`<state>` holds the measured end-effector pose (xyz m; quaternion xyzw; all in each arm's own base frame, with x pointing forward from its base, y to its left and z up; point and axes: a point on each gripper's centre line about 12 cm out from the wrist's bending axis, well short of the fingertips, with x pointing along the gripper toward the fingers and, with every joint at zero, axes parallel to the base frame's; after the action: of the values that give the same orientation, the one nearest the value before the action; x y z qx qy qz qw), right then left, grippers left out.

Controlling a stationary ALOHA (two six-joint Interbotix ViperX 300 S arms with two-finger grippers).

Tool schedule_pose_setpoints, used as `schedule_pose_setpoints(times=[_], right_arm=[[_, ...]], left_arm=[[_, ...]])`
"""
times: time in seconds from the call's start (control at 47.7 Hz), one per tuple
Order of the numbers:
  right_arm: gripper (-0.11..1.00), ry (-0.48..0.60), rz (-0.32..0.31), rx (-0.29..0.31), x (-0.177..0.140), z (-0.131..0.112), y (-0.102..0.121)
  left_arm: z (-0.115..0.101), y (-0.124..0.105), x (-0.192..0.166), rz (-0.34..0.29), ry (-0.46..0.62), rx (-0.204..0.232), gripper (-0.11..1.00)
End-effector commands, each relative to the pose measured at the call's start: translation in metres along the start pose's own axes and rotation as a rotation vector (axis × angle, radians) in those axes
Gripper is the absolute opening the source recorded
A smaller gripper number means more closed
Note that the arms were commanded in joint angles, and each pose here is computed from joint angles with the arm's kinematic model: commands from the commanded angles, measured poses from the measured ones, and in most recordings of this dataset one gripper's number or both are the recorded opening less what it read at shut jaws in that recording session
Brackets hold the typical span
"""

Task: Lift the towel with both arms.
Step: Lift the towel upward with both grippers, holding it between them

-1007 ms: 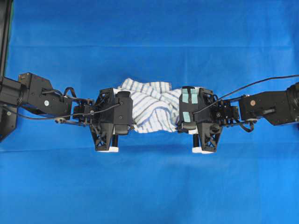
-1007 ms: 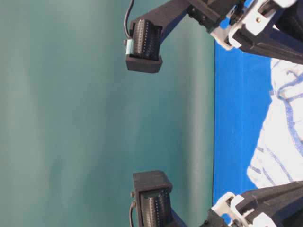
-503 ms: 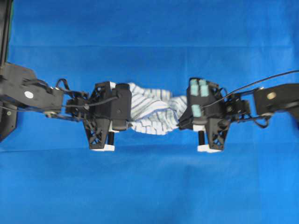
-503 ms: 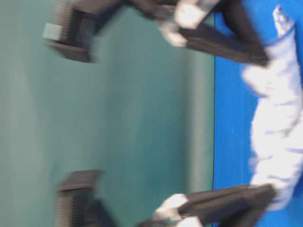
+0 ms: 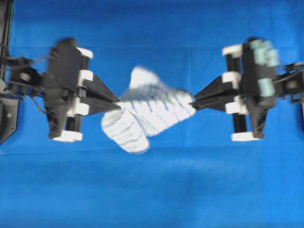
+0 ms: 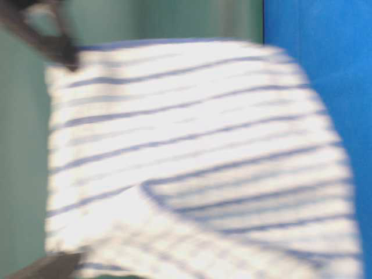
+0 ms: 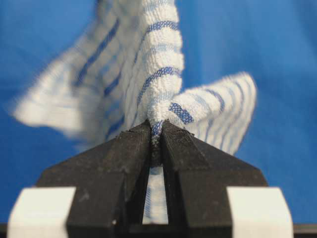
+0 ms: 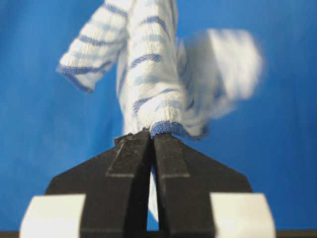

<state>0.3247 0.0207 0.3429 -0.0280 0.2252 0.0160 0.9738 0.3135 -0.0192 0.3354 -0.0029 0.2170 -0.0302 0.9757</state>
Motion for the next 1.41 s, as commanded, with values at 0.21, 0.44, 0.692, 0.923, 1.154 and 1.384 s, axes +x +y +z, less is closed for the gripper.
schedule_pose_setpoints(times=[0.21, 0.44, 0.692, 0.923, 1.154, 1.384], right_arm=[[0.01, -0.113, -0.014, -0.014, -0.030, 0.040, -0.003], [0.01, -0.099, -0.016, -0.013, -0.030, 0.039, -0.004], [0.01, -0.098, -0.016, -0.013, -0.029, 0.039, -0.004], [0.01, -0.099, -0.015, -0.012, -0.029, 0.038, -0.003], [0.22, -0.099, -0.015, -0.005, -0.029, 0.038, -0.003], [0.71, -0.096, -0.015, -0.009, -0.029, 0.038, -0.003]], left_arm=[[0.039, 0.004, -0.032, 0.014, -0.117, -0.001, 0.04], [0.046, 0.005, -0.031, 0.018, -0.124, 0.006, 0.04], [0.048, 0.001, -0.028, 0.007, -0.132, 0.018, 0.04], [0.047, 0.001, -0.028, 0.006, -0.133, 0.023, 0.05], [0.049, -0.001, -0.031, -0.001, -0.150, 0.031, 0.45], [0.047, -0.003, -0.037, -0.006, -0.159, 0.037, 0.87]])
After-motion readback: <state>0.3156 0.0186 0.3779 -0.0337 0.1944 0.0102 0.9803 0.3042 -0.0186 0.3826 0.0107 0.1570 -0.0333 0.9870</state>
